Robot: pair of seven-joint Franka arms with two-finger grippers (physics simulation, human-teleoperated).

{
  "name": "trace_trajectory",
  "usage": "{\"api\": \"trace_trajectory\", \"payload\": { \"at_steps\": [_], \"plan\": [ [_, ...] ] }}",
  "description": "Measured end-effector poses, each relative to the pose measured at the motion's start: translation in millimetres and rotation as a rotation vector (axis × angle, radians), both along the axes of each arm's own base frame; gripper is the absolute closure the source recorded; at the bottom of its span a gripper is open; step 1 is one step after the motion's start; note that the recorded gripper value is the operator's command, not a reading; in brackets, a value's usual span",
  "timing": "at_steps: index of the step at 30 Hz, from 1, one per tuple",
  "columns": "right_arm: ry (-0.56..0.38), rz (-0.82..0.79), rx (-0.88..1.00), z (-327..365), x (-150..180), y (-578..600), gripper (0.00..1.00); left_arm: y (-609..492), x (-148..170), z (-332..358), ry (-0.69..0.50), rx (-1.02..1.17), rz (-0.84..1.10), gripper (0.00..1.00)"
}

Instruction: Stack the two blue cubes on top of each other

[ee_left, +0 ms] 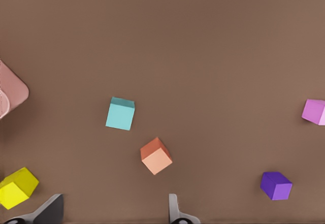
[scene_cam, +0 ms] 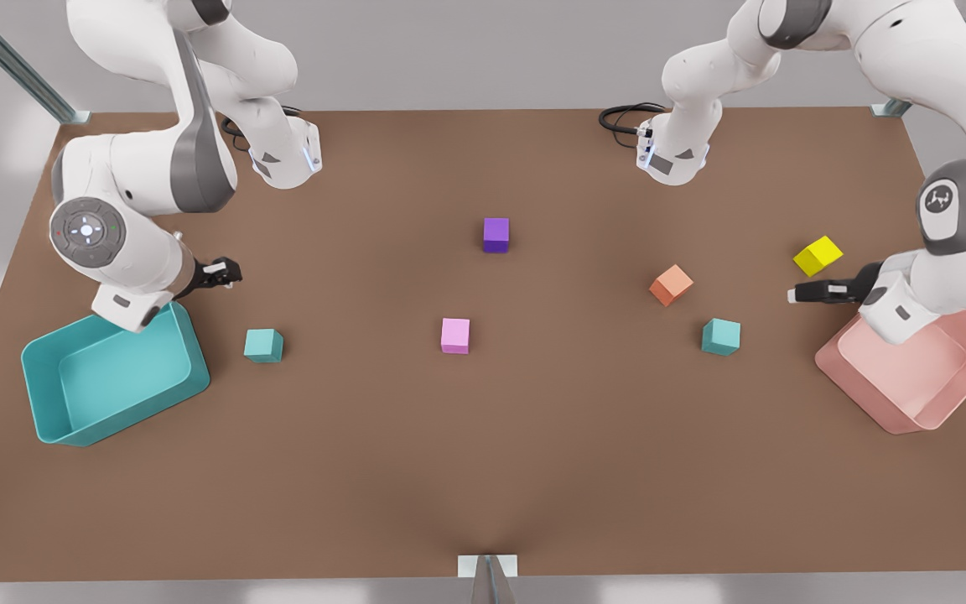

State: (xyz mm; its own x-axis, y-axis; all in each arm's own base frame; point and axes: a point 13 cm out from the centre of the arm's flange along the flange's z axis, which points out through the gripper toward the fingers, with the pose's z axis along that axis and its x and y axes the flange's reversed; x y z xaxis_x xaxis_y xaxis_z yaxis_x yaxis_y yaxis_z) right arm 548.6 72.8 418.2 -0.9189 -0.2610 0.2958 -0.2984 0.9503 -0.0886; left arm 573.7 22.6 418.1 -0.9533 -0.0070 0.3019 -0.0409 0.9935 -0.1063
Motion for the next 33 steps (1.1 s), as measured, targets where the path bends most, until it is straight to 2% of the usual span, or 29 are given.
{"api": "trace_trajectory", "payload": {
  "at_steps": [1, 2, 3, 6, 13, 17, 21, 33],
  "plan": [
    [0.039, -0.001, -0.009, -27.1, -8.8, -5.2, 0.0, -15.7, -19.2, -7.2, 0.029, 0.05, -0.021, 0.0],
    [0.083, -0.016, -0.018, -60.9, -22.3, -18.3, 0.0, -48.2, -53.1, -31.4, 0.071, 0.037, -0.081, 0.0],
    [0.115, -0.039, -0.021, -93.6, -37.0, -35.1, 0.0, -76.4, -66.6, -37.9, 0.066, 0.044, -0.146, 0.0],
    [0.122, -0.097, -0.008, -169.9, -52.7, -70.0, 0.0, -120.0, -53.9, -26.5, 0.01, 0.071, -0.245, 0.0],
    [-0.004, -0.175, 0.079, -275.0, -36.9, -65.8, 0.0, -93.8, -48.7, -40.9, 0.05, 0.09, -0.209, 0.0],
    [-0.093, -0.233, 0.129, -289.5, -24.8, -58.0, 0.0, -97.2, -50.2, -37.9, 0.054, 0.091, -0.218, 0.0],
    [-0.137, -0.272, 0.143, -297.5, -19.8, -61.9, 0.0, -100.6, -52.8, -36.6, 0.062, 0.09, -0.226, 0.0],
    [-0.115, -0.313, 0.149, -338.4, -28.0, -54.7, 0.0, -90.4, -52.3, -46.6, 0.092, 0.078, -0.199, 0.0]
  ]
}}
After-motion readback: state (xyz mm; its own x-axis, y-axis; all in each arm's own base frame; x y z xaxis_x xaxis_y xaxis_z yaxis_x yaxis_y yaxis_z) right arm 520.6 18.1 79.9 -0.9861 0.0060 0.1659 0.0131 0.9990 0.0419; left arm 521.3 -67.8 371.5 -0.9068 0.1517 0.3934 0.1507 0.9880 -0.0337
